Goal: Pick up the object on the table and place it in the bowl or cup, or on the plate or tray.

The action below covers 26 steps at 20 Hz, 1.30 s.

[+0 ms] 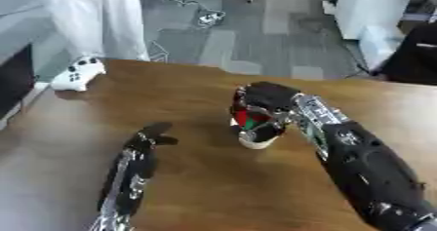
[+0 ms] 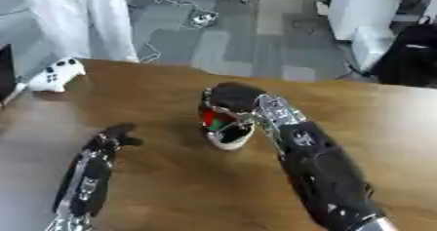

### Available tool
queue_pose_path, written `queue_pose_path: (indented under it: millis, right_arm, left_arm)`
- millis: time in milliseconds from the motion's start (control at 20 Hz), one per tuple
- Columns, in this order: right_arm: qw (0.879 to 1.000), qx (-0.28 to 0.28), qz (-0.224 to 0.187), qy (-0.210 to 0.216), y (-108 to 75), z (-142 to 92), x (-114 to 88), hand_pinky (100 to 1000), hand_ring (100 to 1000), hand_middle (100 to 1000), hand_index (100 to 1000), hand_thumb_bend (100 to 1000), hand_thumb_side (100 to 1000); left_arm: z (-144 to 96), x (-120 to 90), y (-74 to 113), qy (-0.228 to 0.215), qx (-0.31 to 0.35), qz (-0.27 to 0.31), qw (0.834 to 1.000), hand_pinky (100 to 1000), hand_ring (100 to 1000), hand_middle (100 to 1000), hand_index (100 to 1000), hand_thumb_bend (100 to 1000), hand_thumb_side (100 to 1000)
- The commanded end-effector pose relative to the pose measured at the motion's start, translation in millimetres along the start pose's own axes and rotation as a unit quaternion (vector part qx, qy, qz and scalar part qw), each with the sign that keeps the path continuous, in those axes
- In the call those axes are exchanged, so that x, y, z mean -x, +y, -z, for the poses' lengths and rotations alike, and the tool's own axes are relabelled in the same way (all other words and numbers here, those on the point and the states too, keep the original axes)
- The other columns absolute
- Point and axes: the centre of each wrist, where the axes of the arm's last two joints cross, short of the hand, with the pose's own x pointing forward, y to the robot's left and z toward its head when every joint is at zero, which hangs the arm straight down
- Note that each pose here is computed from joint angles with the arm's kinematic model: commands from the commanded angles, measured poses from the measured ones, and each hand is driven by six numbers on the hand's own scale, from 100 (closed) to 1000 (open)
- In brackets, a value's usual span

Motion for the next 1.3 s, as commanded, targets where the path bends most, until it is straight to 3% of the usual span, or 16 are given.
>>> queue_pose_path:
  millis: [50,850,1300]
  right_arm:
    - [0.999,0.027,-0.019,0.015,-23.0,3,3,447,218,244,456,268,219]
    - [0.997,0.032,-0.006,0.069,1.0,16,-19,445,230,242,448,258,230]
    - [0.994,0.032,-0.009,0.106,8.2,11,-14,453,251,257,446,254,233]
  left_arm:
    - [2,-4,-0.6,-0.01,0.008,0.001,1.0,1000,662,731,766,792,815]
    - [4,-6,-9.9,-0.017,0.018,-0.015,1.0,1000,654,717,763,794,816]
    - [5,-7,-11.9,-0.02,0.018,-0.018,0.999,1000,648,714,761,796,816]
